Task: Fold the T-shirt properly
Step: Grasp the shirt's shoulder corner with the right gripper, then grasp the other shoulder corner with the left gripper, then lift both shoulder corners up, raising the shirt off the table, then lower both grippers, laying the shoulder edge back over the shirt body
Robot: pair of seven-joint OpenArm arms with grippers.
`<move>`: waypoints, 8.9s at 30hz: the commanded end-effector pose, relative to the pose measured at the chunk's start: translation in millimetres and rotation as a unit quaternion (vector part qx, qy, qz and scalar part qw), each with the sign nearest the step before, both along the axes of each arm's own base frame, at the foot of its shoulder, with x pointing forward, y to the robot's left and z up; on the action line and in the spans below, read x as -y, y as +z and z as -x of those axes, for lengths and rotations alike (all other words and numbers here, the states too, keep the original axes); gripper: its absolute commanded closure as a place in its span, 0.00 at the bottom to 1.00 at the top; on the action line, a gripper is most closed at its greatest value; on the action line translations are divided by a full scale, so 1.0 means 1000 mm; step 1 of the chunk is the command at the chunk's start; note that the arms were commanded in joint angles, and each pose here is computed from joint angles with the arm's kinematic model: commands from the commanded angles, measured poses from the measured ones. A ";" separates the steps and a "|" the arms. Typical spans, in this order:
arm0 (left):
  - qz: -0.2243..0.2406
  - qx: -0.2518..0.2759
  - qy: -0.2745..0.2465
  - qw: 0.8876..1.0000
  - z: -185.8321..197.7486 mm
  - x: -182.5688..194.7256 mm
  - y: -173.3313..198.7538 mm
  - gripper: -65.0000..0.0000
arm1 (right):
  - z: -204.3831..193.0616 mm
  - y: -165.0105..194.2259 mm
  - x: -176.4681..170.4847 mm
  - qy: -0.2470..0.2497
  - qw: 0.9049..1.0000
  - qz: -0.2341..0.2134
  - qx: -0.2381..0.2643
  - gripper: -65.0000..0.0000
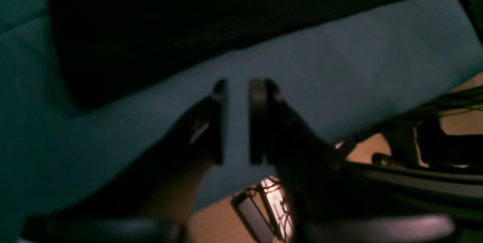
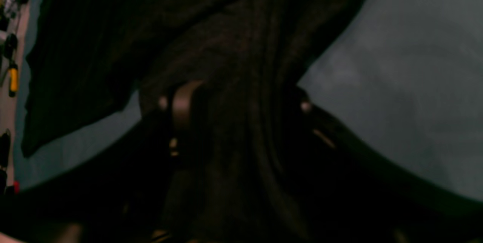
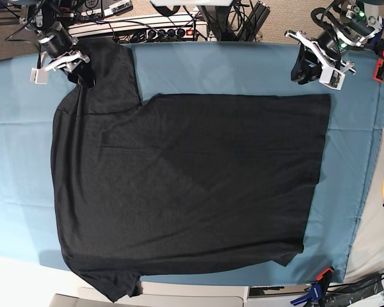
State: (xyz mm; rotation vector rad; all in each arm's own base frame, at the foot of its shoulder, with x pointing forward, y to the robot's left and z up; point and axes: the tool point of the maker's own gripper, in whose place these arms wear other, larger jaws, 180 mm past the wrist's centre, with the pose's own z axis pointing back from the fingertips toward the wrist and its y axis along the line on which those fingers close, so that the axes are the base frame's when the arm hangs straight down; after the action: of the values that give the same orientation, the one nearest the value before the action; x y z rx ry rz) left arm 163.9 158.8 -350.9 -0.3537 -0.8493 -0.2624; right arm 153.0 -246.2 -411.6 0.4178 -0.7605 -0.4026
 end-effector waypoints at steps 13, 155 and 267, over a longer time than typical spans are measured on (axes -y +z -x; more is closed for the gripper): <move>-0.027 -0.008 0.133 0.991 -0.021 -0.041 -0.001 0.71 | 0.064 -0.044 -0.020 0.070 0.986 0.011 -0.150 1.00; 0.086 -0.116 0.179 0.973 0.061 -0.075 -0.007 1.00 | 0.132 0.075 0.088 0.064 0.978 0.123 -0.153 1.00; -0.032 0.041 0.078 0.996 -0.120 -0.095 0.010 1.00 | -0.151 0.088 0.118 -0.023 0.942 0.324 0.083 1.00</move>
State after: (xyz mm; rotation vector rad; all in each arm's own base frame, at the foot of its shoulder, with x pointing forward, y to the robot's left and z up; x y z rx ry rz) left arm 274.9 247.0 -355.7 -0.2353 -0.8905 -0.1472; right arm 296.2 -355.4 -342.0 -0.1554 -0.9607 -0.1468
